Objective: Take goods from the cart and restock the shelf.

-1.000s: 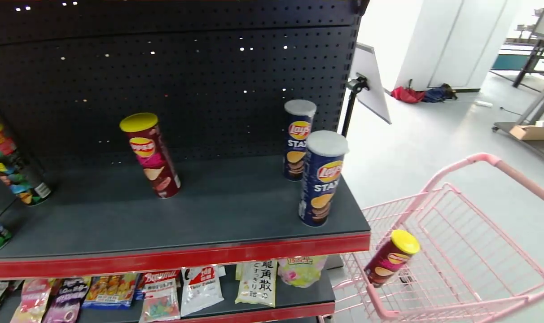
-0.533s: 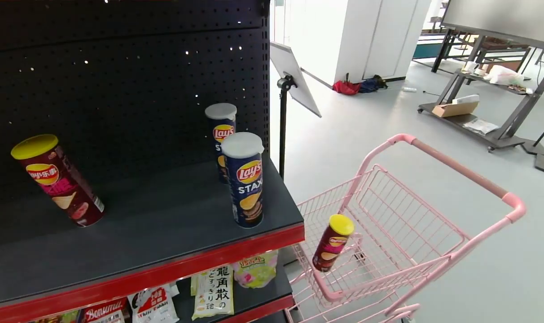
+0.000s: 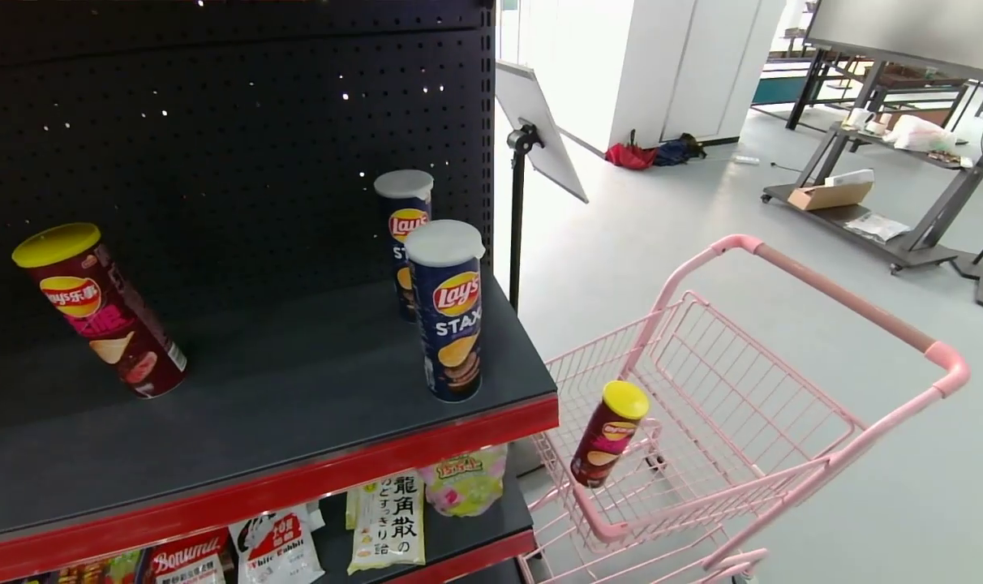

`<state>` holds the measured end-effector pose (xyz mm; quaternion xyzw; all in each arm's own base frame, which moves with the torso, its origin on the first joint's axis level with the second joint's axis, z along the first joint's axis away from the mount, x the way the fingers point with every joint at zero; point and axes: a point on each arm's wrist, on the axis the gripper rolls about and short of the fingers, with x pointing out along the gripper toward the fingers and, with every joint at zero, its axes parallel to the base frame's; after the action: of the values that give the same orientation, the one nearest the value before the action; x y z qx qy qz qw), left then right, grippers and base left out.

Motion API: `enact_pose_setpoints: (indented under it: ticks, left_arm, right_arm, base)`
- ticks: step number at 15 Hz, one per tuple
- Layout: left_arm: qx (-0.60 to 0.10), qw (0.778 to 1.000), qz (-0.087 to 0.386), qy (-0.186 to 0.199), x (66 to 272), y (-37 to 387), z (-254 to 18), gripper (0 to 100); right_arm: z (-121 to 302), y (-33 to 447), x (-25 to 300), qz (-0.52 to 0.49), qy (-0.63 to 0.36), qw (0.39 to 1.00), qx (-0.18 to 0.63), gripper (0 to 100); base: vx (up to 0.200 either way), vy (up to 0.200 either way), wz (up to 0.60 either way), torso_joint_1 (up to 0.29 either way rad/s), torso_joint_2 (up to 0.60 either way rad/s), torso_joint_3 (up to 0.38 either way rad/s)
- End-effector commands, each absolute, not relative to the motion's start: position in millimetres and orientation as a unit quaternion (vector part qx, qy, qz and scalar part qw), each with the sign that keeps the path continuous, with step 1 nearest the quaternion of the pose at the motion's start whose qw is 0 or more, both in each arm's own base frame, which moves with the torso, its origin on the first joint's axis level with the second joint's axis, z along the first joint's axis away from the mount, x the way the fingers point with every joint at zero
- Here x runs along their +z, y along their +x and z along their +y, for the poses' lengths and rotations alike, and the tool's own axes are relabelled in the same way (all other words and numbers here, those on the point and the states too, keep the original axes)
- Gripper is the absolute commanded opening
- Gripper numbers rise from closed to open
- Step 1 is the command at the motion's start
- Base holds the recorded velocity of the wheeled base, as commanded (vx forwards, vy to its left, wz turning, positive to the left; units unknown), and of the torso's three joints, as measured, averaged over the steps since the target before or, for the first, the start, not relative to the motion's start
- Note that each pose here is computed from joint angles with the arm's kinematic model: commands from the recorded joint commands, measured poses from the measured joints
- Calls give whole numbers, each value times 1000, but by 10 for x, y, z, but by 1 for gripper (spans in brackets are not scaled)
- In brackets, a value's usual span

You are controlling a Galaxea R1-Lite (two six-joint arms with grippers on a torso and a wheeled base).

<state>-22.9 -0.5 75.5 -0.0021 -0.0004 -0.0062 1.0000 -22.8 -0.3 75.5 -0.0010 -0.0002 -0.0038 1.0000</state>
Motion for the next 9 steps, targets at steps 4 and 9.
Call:
enact_pose_setpoints:
  ticks: [4,9]
  left_arm:
    - [-6,1000,0,-2,755,-228,-5,100]
    - [-6,1000,0,-2,755,-228,-5,100]
  right_arm:
    - [-3,-228,755,0,-1,1000,-4,100]
    - [-3,-228,755,0,-1,1000,-3,100]
  base:
    - [0,0,0,-141,341,192]
    - [0,0,0,-144,357,209]
